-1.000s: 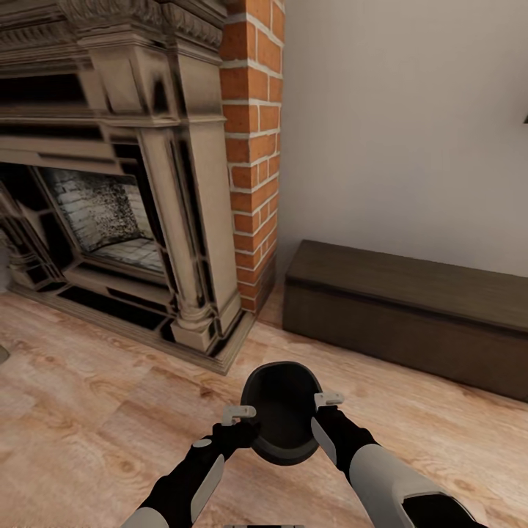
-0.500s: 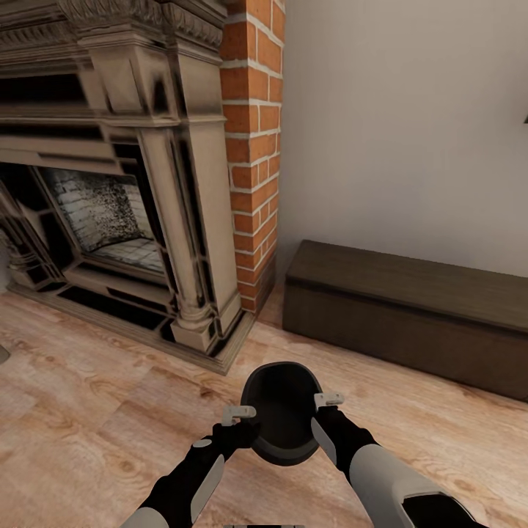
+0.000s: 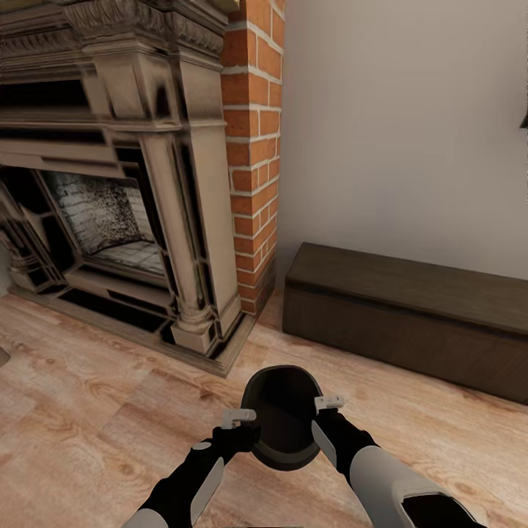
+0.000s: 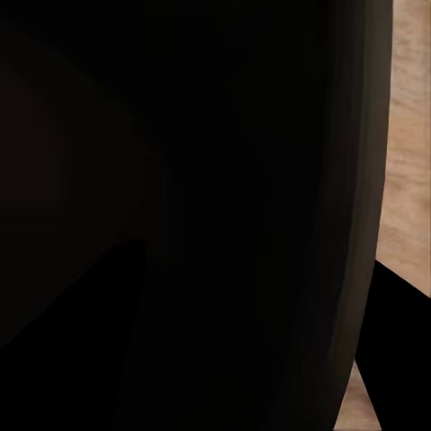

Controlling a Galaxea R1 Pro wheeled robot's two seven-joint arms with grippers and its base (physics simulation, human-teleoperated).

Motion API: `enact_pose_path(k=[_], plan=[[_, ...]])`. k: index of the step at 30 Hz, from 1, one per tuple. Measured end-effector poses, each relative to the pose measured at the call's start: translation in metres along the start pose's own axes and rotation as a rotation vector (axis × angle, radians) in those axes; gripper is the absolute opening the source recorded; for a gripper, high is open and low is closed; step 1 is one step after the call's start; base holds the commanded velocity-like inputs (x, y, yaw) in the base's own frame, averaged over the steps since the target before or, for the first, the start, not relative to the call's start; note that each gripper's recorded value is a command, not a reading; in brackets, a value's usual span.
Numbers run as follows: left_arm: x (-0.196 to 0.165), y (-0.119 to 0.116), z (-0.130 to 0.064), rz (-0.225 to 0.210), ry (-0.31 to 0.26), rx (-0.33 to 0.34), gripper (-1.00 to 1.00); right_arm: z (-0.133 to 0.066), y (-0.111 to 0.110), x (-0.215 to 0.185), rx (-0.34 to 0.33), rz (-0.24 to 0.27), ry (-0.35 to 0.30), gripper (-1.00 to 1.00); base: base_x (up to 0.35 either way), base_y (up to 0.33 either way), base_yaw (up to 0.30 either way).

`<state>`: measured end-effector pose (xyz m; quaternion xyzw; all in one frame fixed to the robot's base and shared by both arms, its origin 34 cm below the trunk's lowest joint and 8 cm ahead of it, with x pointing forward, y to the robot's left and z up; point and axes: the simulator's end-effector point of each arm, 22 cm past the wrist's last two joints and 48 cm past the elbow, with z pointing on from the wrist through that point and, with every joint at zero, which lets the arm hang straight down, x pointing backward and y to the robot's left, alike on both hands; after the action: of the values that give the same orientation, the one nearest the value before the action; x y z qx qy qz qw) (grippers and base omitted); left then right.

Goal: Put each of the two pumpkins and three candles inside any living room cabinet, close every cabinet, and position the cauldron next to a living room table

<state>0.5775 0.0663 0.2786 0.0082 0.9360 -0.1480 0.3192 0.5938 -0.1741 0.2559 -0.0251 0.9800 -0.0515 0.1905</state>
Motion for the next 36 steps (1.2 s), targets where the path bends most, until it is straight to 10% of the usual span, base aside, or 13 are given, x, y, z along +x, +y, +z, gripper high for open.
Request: enact_pose_path(k=[36], plan=[[-0.029,-0.006,-0.013,0.017,-0.058,0.001,-1.00,-0.020,-0.003,-0.026,0.002,0.007,-0.061,-1.00,-0.036,0.000,0.000]])
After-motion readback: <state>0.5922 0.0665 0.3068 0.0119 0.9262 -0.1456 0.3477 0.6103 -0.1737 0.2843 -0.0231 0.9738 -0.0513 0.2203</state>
